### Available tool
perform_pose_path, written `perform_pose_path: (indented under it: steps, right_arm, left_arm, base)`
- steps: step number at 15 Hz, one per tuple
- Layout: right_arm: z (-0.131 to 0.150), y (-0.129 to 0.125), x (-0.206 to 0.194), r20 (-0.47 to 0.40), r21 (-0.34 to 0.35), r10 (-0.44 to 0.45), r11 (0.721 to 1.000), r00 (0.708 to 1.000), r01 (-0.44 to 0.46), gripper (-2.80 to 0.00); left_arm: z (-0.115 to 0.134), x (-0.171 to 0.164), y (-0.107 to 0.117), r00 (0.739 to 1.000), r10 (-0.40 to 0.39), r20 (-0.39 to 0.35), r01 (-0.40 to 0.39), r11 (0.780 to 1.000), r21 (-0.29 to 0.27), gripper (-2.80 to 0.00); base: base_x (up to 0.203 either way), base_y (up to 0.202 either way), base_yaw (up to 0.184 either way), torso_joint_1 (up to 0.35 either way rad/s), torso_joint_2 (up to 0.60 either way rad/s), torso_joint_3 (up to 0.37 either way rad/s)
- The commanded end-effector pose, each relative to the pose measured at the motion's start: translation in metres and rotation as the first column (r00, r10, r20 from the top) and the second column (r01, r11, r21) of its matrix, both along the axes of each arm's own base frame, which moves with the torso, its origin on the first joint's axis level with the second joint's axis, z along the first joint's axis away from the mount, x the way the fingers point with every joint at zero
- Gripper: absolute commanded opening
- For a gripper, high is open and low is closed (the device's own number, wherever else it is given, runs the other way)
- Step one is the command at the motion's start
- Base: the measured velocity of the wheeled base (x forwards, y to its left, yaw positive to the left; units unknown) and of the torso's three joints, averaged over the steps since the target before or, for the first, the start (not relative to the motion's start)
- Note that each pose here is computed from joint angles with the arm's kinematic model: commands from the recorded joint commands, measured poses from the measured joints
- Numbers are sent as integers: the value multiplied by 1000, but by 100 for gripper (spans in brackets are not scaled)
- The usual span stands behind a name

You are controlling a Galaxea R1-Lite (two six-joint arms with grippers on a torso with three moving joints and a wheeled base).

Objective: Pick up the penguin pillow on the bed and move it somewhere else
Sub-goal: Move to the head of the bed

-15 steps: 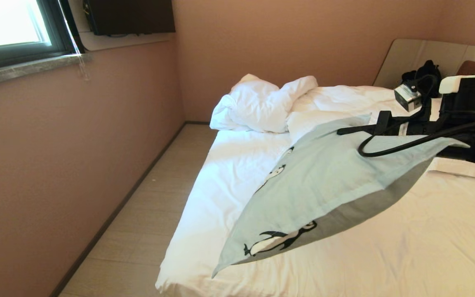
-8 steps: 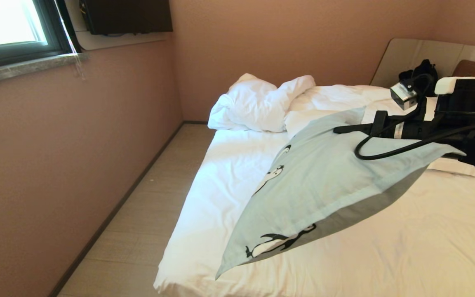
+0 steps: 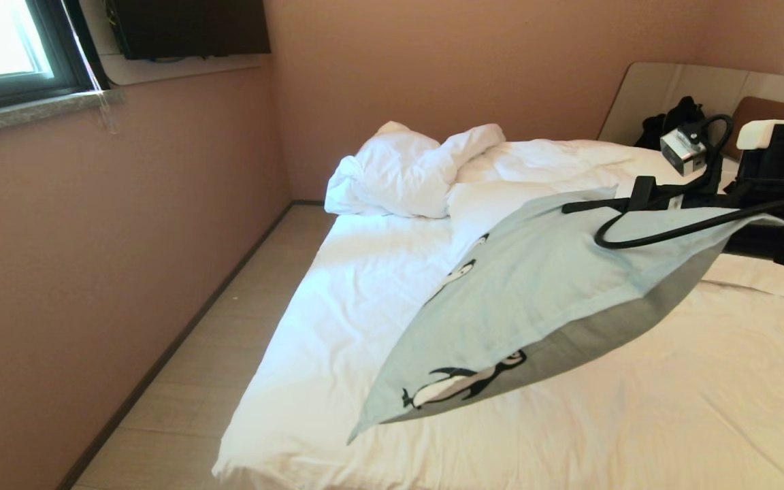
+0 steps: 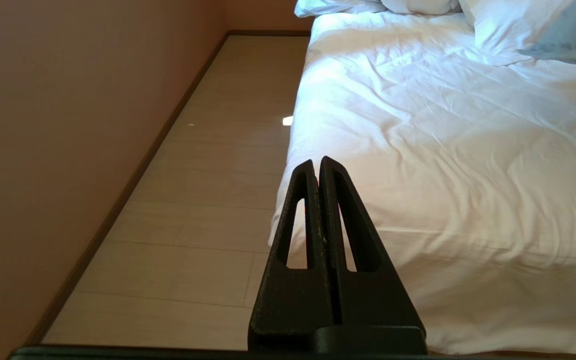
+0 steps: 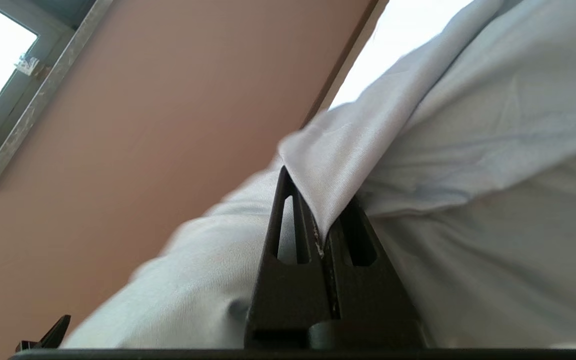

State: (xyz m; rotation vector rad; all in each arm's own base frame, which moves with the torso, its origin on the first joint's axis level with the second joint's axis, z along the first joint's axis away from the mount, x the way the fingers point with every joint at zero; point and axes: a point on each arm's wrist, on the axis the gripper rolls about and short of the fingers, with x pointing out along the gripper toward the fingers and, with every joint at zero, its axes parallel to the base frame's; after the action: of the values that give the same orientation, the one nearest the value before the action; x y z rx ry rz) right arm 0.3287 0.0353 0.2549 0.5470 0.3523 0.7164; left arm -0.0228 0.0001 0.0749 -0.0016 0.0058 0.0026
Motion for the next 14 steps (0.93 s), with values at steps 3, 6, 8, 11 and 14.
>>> perform_pose_path:
  steps: [3,6,8,11,14]
  right_arm:
    - [3,-9,0,11,4,-23,1000,1000,23,-280]
    - [4,-13,0,14,4,-34,999,999,34,-280]
    - [4,-13,0,13,4,-34,999,999,34,-280]
    - [7,-13,-5,17,18,18,1000,1000,-18,-280]
    - [9,-16,-6,19,21,13,1000,1000,-13,-280]
  left_arm:
    - [-1,0,0,1000,1,-2,-1,1000,0,-280]
    - [-1,0,0,1000,1,-2,-1,1000,-1,-280]
    - [-1,0,0,1000,1,-2,-1,1000,-1,-280]
    - [-1,0,0,1000,1,-2,-1,1000,-1,-280]
    - [-1,0,0,1000,1,-2,-1,1000,-1,-280]
  base:
    - [0,-193,0,4,-1,-1]
    - [0,-198,0,1,0,0]
    - [0,-191,-2,-1,4,3]
    - [0,-193,-2,4,3,2]
    - [0,-196,1,-1,1,6]
